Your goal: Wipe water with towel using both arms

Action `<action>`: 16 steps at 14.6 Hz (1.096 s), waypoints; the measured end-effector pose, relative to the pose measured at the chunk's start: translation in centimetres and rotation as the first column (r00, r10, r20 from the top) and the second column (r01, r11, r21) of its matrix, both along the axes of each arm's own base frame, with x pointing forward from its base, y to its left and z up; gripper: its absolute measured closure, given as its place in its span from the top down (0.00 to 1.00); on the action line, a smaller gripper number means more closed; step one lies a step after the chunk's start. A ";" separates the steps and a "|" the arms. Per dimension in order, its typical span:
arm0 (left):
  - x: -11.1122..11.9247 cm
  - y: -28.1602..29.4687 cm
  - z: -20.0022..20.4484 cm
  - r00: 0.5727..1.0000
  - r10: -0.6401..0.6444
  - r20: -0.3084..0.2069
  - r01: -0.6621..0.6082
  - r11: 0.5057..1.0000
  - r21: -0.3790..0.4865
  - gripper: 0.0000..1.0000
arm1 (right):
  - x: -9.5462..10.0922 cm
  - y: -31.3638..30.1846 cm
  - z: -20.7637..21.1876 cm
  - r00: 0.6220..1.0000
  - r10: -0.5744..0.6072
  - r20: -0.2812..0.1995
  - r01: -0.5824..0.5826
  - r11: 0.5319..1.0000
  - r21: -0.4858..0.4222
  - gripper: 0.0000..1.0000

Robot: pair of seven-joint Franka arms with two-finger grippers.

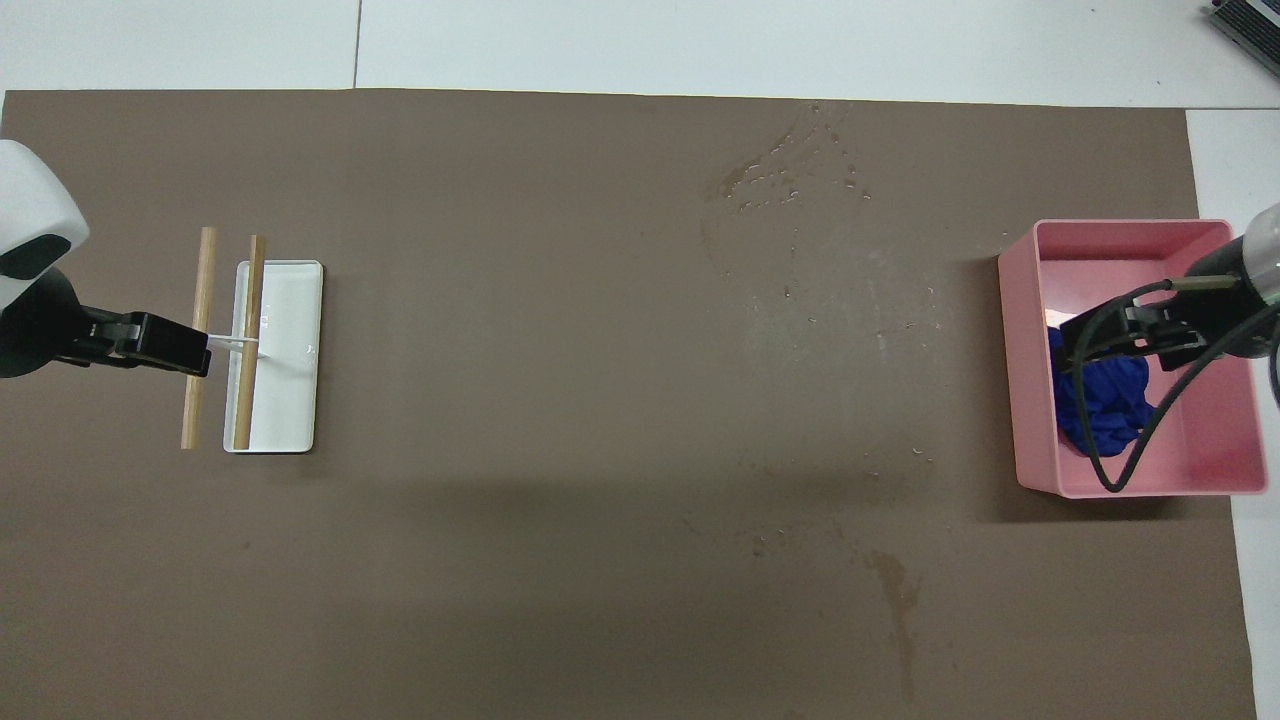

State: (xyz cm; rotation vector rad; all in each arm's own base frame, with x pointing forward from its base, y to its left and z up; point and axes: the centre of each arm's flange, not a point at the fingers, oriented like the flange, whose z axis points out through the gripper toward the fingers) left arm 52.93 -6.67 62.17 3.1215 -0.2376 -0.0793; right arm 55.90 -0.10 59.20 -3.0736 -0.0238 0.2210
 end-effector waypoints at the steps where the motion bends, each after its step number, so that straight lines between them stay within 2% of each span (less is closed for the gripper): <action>1: 0.0 0.0 0.0 1.000 0.000 0.000 0.000 1.000 0.000 1.00 | 0.3 -0.7 0.0 0.999 0.012 0.034 -0.012 1.000 0.002 1.00; 2: 0.0 0.0 0.0 1.000 0.000 0.000 0.000 1.000 0.000 1.00 | 0.5 -1.1 -0.1 0.998 0.020 0.053 -0.021 1.000 0.003 1.00; 4: 0.0 0.0 0.0 1.000 0.000 0.000 0.000 1.000 0.000 1.00 | 0.5 -1.2 -0.3 0.998 0.033 0.060 -0.033 0.999 0.003 1.00; 8: 0.0 0.0 0.0 1.000 0.000 0.000 0.000 1.000 0.000 1.00 | -0.1 -0.6 -0.5 0.998 0.046 0.038 -0.046 0.999 0.004 1.00; 16: 0.0 0.0 0.0 1.000 0.000 0.000 0.000 1.000 0.000 1.00 | -0.6 0.2 -0.4 0.998 0.061 0.030 -0.061 0.998 0.004 1.00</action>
